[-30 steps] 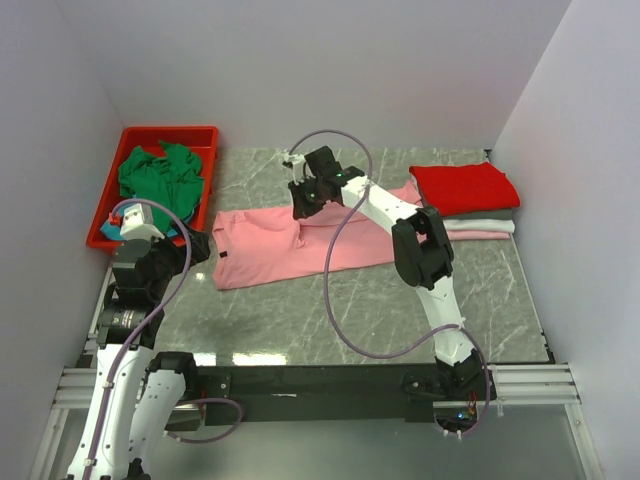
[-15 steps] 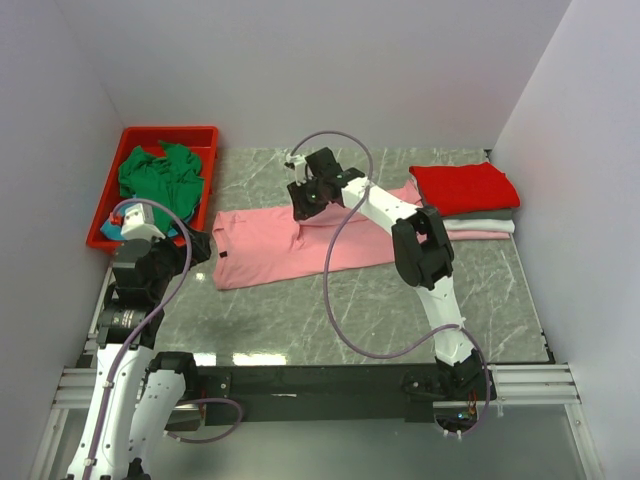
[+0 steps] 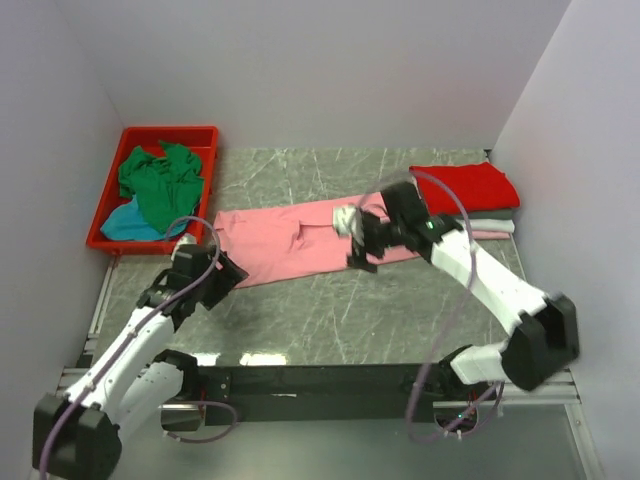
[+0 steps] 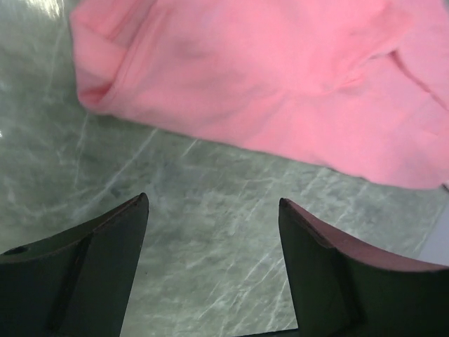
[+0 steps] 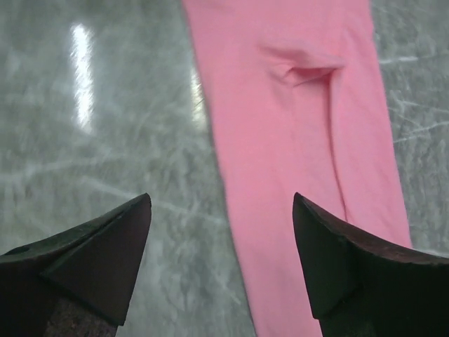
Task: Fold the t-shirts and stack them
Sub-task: Fold the tshirt
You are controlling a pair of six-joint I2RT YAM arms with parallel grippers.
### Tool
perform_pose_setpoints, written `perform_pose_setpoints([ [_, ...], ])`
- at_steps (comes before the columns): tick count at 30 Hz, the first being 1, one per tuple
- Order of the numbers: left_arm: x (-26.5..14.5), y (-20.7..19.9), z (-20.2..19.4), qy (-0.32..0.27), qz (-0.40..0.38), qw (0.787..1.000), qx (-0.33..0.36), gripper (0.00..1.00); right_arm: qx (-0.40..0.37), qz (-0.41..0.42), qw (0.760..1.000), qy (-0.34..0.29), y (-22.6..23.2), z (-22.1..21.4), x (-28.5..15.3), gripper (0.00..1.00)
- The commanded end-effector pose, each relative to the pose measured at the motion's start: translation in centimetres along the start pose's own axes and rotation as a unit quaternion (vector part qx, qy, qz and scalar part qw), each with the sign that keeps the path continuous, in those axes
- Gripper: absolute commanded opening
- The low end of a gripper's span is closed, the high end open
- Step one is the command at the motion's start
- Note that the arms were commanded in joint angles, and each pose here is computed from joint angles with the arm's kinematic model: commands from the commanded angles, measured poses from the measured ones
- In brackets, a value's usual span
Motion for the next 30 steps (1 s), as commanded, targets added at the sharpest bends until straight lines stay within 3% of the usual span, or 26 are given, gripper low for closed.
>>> perform_pose_setpoints([
  [1,1.4,-1.2,0.0,-0.051,0.046,0.995,-0.069,0.8,-0.13,0.025,0.991,0.004,3.3,-3.7,0.3,0.88],
  [5,4.5,0.7,-0.5,-0.062,0.135,0.985,-0.09,0.77,-0.093,0.031,0.995,0.013,4.7,-5.7,-0.5,0.86],
  [10,6.4,1.6,-0.4,-0.09,0.161,0.976,-0.119,0.74,-0.076,0.013,0.997,0.029,5.2,-7.4,-0.9,0.85],
  [20,6.8,3.1,0.7,-0.154,0.219,0.955,-0.126,0.67,-0.156,0.019,0.983,0.092,3.8,-13.2,-2.6,0.84],
  [23,7.3,3.3,1.0,-0.156,0.22,0.956,-0.117,0.49,-0.171,0.021,0.976,0.13,2.7,-15.4,-3.2,0.84],
  [30,7.6,2.7,2.1,-0.158,0.182,0.965,-0.105,0.21,-0.192,0.006,0.957,0.215,-0.2,-20.0,-4.3,0.81],
])
Point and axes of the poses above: each gripper's point midway between its finger pads, its own x axis out along the fingers, its own y axis along the line the jaws close on, z = x × y, the point moved 7 cm from there along -x, back along the fingers, and after that the axes turned 3 degrees about -x, right-handed, at the moved point
